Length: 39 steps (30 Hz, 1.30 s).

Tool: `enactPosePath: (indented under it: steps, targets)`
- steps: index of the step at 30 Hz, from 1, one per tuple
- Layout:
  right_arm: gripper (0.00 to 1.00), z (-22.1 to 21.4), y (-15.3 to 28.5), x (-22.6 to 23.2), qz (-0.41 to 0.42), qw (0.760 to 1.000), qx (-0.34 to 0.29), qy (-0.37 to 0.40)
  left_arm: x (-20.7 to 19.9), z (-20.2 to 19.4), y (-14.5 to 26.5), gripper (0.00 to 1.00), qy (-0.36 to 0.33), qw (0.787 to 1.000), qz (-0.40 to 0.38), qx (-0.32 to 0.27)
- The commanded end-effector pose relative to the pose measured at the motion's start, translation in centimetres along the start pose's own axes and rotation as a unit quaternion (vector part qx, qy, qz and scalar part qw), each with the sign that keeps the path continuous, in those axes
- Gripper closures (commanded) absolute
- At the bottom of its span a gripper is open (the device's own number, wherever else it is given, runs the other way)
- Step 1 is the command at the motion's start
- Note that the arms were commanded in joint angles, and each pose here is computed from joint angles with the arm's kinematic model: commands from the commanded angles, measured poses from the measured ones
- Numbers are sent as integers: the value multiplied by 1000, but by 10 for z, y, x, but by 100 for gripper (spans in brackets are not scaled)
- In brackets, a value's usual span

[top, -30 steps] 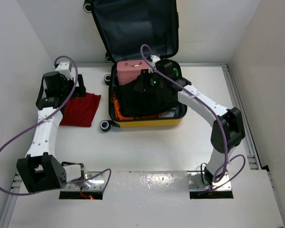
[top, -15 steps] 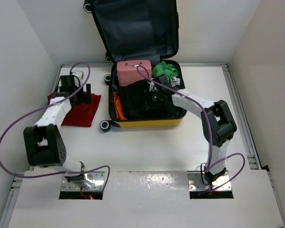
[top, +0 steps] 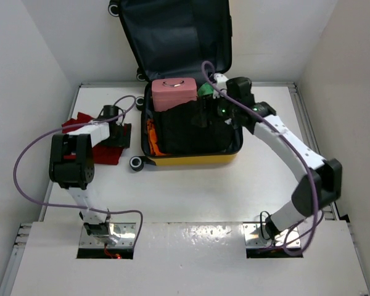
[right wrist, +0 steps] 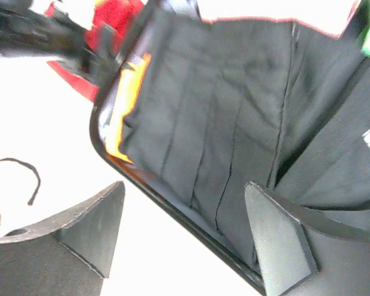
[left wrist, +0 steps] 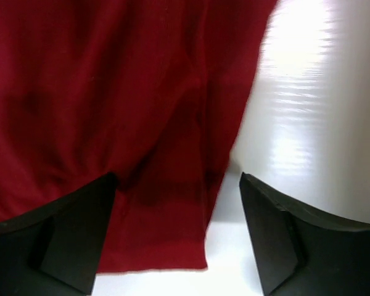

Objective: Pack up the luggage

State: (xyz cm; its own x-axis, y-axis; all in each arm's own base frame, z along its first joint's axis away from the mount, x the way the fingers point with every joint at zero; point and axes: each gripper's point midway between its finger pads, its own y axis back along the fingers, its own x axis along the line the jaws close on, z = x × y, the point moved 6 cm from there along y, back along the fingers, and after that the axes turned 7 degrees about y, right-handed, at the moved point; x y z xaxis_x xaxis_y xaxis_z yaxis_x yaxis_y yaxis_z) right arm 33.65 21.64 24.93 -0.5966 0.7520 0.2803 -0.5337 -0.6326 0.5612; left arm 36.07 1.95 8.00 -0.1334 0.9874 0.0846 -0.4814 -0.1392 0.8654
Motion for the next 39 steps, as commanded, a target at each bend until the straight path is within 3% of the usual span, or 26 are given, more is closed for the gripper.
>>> enactPosePath:
  steps: [1,3,7,8,11,14,21,28,32,39]
  targets:
    - [21,22,34,3,-5,996,-64,58,-2,15,-6,16,10,1000,24,-15]
    - [18,20,45,-5,-33,994,-68,80,0,12,-15,21,13,999,38,-4]
    - [18,7,66,-24,-91,989,-67,93,1,9,-23,45,25,999,41,7]
    - [18,4,71,-32,-115,987,-64,89,4,9,-24,55,30,999,37,8]
    - [25,-4,85,-41,-128,986,-62,82,0,11,-21,78,42,999,-3,6]
    - [26,-16,99,-55,-147,987,-45,56,-5,25,2,90,63,996,-52,-22]
    - [26,-41,117,-76,-177,984,-30,11,-35,96,106,100,94,975,-157,-129]
    - [27,-51,127,-89,-196,980,-26,-27,-130,126,221,100,40,932,-290,-214]
    - [28,-51,128,-94,-198,979,-29,-47,-186,121,239,100,5,918,-340,-206]
    - [28,-51,131,-97,-195,978,-28,-65,-276,97,196,100,-8,921,-374,-112]
